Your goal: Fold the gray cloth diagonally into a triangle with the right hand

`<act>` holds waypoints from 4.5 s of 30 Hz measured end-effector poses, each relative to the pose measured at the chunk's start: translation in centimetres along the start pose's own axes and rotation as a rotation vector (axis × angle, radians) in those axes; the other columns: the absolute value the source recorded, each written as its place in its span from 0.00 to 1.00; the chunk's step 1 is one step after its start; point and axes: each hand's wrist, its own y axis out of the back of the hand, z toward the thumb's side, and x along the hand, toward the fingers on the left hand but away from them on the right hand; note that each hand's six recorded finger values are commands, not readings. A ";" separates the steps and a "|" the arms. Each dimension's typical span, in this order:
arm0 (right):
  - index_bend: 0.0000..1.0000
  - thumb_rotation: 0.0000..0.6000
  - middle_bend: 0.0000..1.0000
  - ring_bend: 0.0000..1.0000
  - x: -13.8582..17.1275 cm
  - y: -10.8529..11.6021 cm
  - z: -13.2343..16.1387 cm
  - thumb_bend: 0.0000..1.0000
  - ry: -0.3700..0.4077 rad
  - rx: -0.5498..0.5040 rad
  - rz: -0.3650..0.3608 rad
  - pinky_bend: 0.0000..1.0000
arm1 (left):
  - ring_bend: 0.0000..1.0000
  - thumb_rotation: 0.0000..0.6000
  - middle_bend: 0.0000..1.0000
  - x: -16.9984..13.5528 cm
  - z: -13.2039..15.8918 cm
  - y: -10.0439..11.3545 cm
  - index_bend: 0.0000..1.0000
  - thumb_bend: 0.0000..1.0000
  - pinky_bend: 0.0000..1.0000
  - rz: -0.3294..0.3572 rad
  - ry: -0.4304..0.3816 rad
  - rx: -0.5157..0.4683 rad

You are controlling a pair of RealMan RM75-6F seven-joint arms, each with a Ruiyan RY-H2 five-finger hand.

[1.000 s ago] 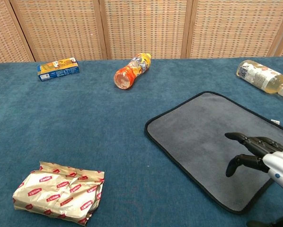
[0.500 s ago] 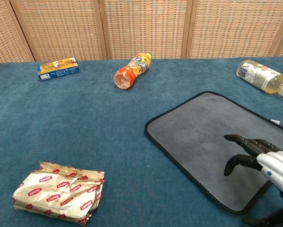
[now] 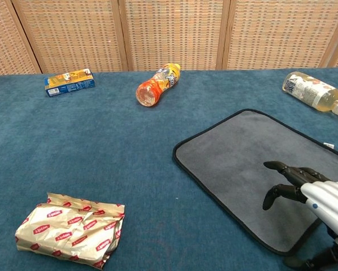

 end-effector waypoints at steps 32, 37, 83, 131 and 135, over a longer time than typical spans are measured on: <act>0.36 1.00 0.00 0.00 -1.1 -0.8 0.2 0.07 -0.011 -0.004 0.012 0.00 | 0.00 1.00 0.00 0.0 -0.1 0.1 0.00 0.09 0.00 0.002 0.001 -0.005; 0.36 1.00 0.00 0.00 -1.2 -0.8 0.1 0.21 -0.013 -0.007 0.009 0.00 | 0.00 1.00 0.00 -0.1 -0.1 0.1 0.00 0.09 0.00 0.001 -0.001 -0.005; 0.63 1.00 0.16 0.00 -1.6 -0.4 -0.7 0.41 -0.031 -0.004 -0.021 0.00 | 0.00 1.00 0.00 -0.2 0.1 0.3 0.00 0.10 0.00 0.007 -0.012 -0.021; 0.63 1.00 0.15 0.00 -7.7 5.9 -1.2 0.49 0.001 0.100 -0.119 0.00 | 0.00 1.00 0.00 0.2 -0.3 0.2 0.00 0.10 0.00 0.004 0.000 -0.020; 0.63 1.00 0.15 0.00 -9.1 6.4 -1.2 0.49 0.008 0.119 -0.119 0.00 | 0.00 1.00 0.00 0.3 -0.5 0.0 0.00 0.10 0.00 -0.001 0.007 -0.017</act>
